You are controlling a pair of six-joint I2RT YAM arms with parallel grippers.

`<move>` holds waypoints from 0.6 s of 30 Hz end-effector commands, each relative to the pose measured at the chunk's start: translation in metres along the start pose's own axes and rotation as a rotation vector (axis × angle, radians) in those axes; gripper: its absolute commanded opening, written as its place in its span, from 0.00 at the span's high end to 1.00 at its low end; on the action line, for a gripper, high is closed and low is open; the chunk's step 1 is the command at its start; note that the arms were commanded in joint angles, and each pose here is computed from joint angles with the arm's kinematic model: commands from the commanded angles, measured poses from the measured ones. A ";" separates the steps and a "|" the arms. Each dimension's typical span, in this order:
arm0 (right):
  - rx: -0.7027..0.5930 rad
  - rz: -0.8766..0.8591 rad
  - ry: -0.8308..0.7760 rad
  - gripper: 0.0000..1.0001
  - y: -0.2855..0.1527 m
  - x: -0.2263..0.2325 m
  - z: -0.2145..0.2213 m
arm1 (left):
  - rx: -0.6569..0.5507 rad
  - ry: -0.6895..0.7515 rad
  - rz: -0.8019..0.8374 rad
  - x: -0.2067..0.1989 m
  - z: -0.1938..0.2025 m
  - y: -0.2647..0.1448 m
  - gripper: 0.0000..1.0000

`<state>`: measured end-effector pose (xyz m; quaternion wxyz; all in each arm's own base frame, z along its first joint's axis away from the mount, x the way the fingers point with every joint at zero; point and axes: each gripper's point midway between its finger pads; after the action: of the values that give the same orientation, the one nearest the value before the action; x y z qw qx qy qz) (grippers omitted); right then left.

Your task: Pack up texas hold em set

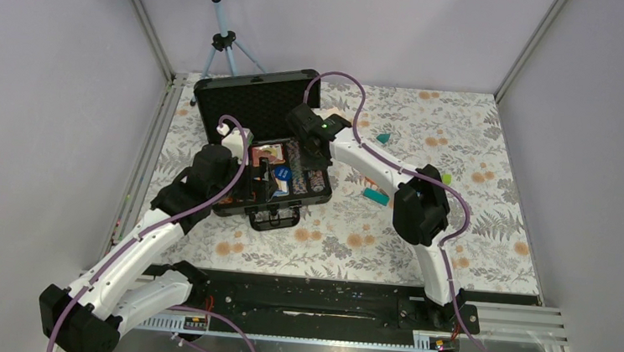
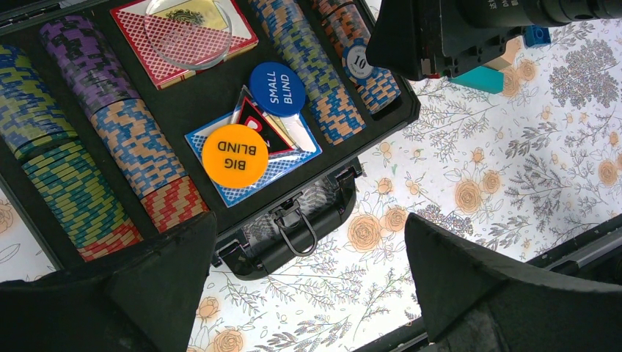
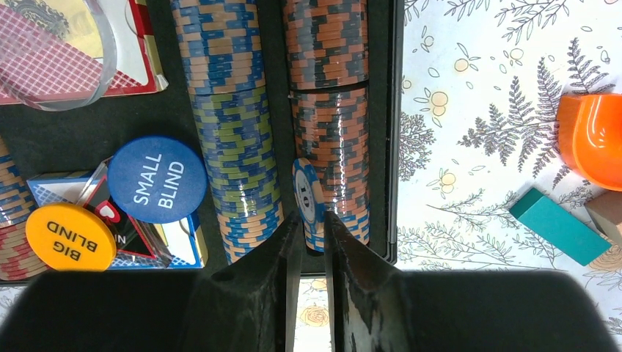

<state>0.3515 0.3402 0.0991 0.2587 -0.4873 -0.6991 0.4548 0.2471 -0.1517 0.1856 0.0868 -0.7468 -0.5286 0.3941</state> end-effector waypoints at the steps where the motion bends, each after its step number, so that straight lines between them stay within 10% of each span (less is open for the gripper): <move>1: 0.001 0.004 -0.004 0.76 -0.004 -0.004 -0.002 | -0.025 0.009 0.013 -0.004 -0.009 -0.001 0.01; 18: -0.004 -0.084 0.068 0.77 0.008 0.000 0.002 | -0.026 0.008 0.013 -0.004 -0.010 -0.001 0.01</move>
<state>0.3531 0.3351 0.0810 0.2857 -0.4787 -0.6976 0.4501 0.2475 -0.1512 0.1855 0.0866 -0.7462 -0.5294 0.3943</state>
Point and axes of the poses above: each gripper's point midway between its finger pads, its own y axis out along the fingers, its own x axis along the line the jaws close on, z = x × y, and after that the axes turned 15 degrees about -y, right-handed
